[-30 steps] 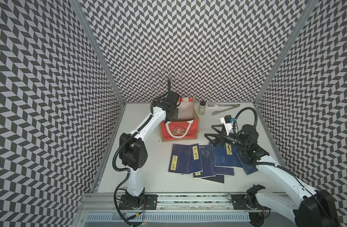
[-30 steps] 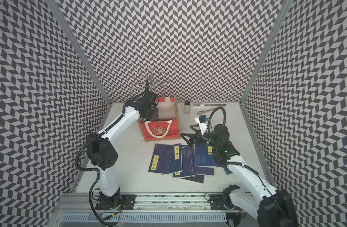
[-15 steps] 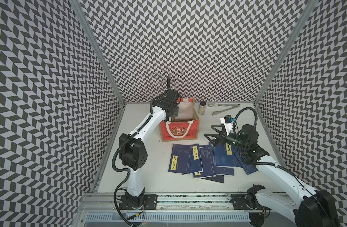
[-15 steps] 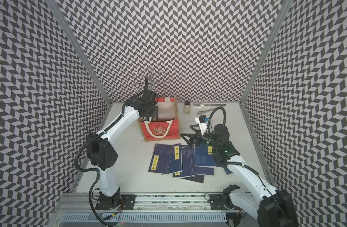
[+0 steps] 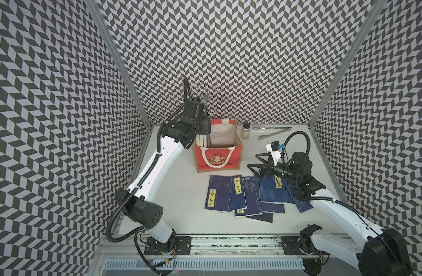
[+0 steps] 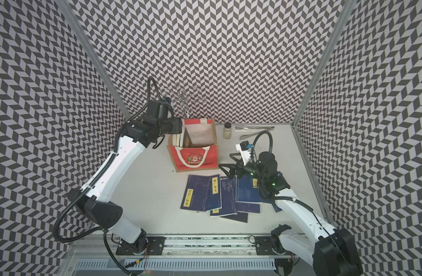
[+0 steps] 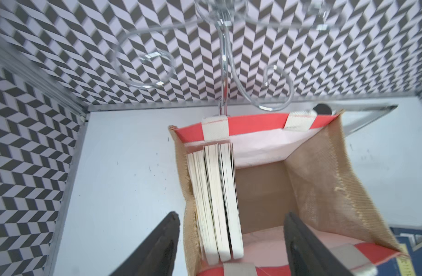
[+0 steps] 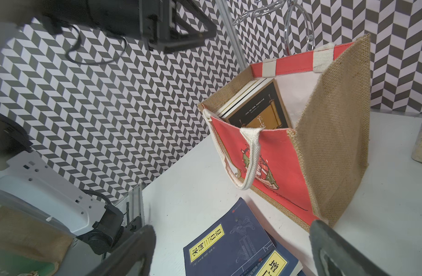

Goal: Put the books into the canvas bag
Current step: Place the book in the canvas bag.

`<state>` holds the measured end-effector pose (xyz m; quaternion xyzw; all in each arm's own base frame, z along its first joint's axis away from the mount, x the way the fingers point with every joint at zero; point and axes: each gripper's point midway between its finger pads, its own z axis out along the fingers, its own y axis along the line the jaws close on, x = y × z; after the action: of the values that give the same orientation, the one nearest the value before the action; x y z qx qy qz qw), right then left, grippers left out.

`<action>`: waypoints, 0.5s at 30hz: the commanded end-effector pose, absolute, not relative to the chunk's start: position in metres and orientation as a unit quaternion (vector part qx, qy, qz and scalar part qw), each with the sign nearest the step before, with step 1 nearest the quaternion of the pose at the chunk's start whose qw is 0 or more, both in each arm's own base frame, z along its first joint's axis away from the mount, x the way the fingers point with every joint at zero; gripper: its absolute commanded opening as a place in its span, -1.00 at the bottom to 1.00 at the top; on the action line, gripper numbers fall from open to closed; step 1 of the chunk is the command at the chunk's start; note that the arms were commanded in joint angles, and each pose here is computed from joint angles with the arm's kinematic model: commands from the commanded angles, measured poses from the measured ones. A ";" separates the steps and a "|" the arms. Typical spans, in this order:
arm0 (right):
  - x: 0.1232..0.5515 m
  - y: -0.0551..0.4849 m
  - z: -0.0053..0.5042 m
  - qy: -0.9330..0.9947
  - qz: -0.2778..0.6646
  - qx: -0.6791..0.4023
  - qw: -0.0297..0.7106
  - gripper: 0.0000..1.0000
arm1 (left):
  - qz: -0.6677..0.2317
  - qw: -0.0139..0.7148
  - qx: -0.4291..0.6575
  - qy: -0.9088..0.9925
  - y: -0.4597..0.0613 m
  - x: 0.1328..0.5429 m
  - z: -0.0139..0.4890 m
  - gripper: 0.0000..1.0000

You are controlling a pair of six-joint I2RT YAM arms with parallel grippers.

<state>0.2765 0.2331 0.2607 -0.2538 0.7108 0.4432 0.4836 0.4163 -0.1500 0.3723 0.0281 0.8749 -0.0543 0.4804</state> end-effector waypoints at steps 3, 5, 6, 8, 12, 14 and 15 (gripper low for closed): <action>0.267 0.243 0.253 0.709 0.437 -0.268 0.485 0.99 | -0.105 0.477 0.062 0.870 -0.156 0.385 0.369 0.62; 0.262 0.246 0.246 0.714 0.437 -0.268 0.477 0.99 | -0.137 0.475 0.073 0.866 -0.160 0.366 0.361 0.73; 0.259 0.248 0.242 0.718 0.436 -0.268 0.472 0.99 | -0.162 0.476 0.084 0.860 -0.164 0.354 0.359 0.81; 0.251 0.250 0.235 0.724 0.437 -0.266 0.464 0.99 | -0.210 0.473 0.101 0.850 -0.172 0.332 0.351 0.94; 0.232 0.256 0.212 0.740 0.443 -0.267 0.430 0.99 | -0.292 0.443 0.113 0.840 -0.190 0.287 0.316 0.99; 0.222 0.262 0.198 0.749 0.446 -0.270 0.408 0.99 | -0.307 0.427 0.107 0.844 -0.193 0.272 0.291 0.99; 0.216 0.266 0.190 0.753 0.448 -0.272 0.397 0.99 | -0.316 0.416 0.090 0.848 -0.193 0.265 0.277 0.99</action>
<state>0.2251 0.2613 0.2002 -0.2739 0.7472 0.4484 0.4071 0.2791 -0.1750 0.2792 0.1000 0.8678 -0.2465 0.4197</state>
